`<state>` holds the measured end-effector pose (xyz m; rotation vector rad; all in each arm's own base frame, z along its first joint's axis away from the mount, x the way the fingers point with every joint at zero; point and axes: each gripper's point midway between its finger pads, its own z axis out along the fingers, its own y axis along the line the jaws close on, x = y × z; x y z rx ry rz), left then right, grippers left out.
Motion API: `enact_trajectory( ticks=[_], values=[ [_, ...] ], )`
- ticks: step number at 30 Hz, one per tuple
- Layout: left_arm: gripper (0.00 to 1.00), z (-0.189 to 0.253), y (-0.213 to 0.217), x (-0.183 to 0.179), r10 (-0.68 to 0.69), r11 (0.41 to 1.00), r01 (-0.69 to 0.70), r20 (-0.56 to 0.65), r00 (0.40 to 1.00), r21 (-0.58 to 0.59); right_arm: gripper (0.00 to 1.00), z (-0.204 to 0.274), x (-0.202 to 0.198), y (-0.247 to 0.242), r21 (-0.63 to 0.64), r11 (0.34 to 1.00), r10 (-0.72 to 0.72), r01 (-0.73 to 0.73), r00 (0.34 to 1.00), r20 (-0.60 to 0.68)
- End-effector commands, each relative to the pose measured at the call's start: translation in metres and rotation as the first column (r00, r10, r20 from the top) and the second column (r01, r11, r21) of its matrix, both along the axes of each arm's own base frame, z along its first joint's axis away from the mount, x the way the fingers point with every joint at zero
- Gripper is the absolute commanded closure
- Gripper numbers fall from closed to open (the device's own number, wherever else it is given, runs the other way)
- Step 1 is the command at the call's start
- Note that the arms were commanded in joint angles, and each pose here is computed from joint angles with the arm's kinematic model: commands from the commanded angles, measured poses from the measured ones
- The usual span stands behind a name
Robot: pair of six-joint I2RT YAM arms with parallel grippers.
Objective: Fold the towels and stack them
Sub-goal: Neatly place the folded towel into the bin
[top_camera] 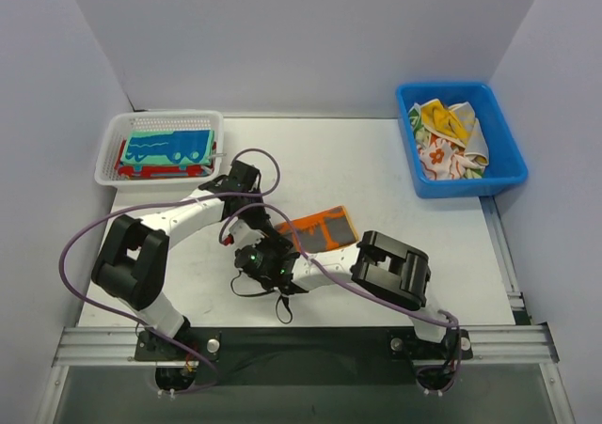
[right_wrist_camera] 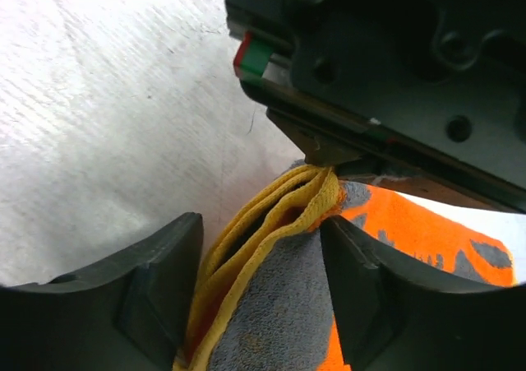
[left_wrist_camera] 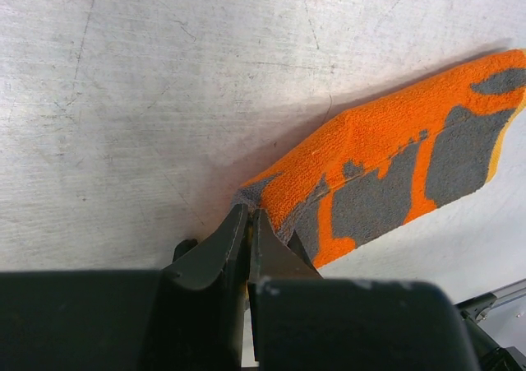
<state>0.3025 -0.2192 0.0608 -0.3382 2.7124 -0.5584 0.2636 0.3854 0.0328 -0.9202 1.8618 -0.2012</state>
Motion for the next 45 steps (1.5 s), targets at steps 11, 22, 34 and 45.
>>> enact_trajectory(
  ticks=[11, 22, 34, 45],
  values=[
    [0.79, 0.037, -0.001, 0.033, 0.017, 0.999, -0.014, 0.091, 0.996, -0.036, 1.00, 0.006, 0.011, -0.023, -0.018, 0.996, -0.084, 0.084, 0.996, -0.028],
    [0.22, 0.094, 0.061, 0.073, 0.174, 0.985, -0.166, 0.265, 0.948, -0.053, 1.00, 0.035, 0.017, -0.026, 0.435, 0.895, -0.008, 0.101, 0.978, -0.209],
    [0.02, 0.061, 0.011, 0.013, 0.127, 0.978, -0.076, 0.266, 0.955, -0.196, 1.00, 0.071, 0.018, -0.023, 0.744, 0.662, 0.144, 0.091, 0.959, -0.246],
    [0.03, 0.070, -0.023, 0.017, 0.164, 0.963, -0.077, 0.334, 0.928, -0.259, 1.00, 0.065, 0.015, -0.019, 0.759, 0.645, 0.178, 0.084, 0.950, -0.257]
  ],
)
